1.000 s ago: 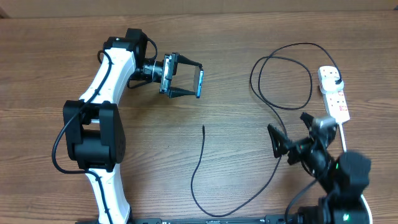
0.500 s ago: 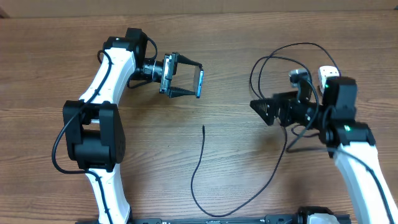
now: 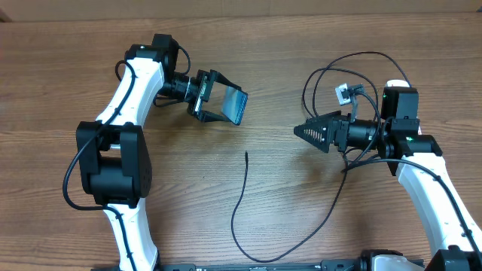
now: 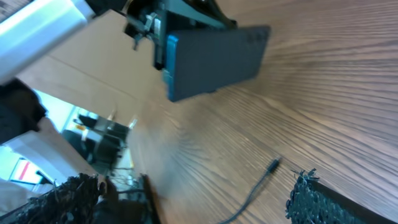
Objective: Plug charger to phone and switch on socket
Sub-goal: 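Move the right gripper leftward toward the phone held by the left gripper, then close the right gripper on the phone's right end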
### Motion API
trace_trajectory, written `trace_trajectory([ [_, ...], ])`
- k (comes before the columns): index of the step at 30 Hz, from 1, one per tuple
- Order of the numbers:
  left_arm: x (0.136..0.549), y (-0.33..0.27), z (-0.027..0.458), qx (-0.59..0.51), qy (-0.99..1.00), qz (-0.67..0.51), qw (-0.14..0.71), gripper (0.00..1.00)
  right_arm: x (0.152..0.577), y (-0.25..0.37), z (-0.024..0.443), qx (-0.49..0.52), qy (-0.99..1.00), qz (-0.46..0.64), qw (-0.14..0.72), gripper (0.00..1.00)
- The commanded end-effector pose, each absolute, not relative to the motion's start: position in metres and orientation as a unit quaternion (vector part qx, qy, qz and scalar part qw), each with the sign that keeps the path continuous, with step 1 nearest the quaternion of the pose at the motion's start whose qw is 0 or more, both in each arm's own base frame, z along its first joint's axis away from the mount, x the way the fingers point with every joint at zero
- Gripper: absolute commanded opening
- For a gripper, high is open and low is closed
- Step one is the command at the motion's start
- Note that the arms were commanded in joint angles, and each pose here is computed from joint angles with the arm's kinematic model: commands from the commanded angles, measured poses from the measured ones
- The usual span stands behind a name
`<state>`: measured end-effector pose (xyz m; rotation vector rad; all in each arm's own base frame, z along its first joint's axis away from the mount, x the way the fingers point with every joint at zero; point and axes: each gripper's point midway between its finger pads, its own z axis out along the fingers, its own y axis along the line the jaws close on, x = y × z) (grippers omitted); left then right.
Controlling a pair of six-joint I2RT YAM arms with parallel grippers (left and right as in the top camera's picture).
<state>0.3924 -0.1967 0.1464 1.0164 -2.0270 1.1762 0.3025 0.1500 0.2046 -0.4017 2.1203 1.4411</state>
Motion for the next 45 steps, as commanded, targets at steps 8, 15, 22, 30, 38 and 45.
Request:
trace_trajectory([
  [8,0.394,-0.194,0.154,0.409,-0.787,0.390,0.246,0.04,0.326,0.140,0.206,0.017,0.817,0.534,0.214,1.00],
  [15,0.390,-0.200,0.145,0.430,-0.792,0.358,0.246,0.04,0.330,0.137,0.187,0.127,0.839,0.503,0.166,1.00],
  [22,0.389,-0.212,0.142,0.425,-0.800,0.349,0.239,0.04,0.327,0.155,0.173,0.182,0.851,0.475,0.130,1.00],
  [30,0.384,-0.220,0.137,0.429,-0.808,0.328,0.237,0.04,0.339,0.163,0.178,0.171,0.853,0.463,0.172,1.00],
  [38,0.384,-0.236,0.137,0.427,-0.810,0.329,0.233,0.04,0.334,0.168,0.172,0.165,0.861,0.451,0.164,1.00],
  [45,0.384,-0.258,0.139,0.417,-0.812,0.338,0.228,0.04,0.330,0.183,0.165,0.156,0.874,0.429,0.169,1.00],
])
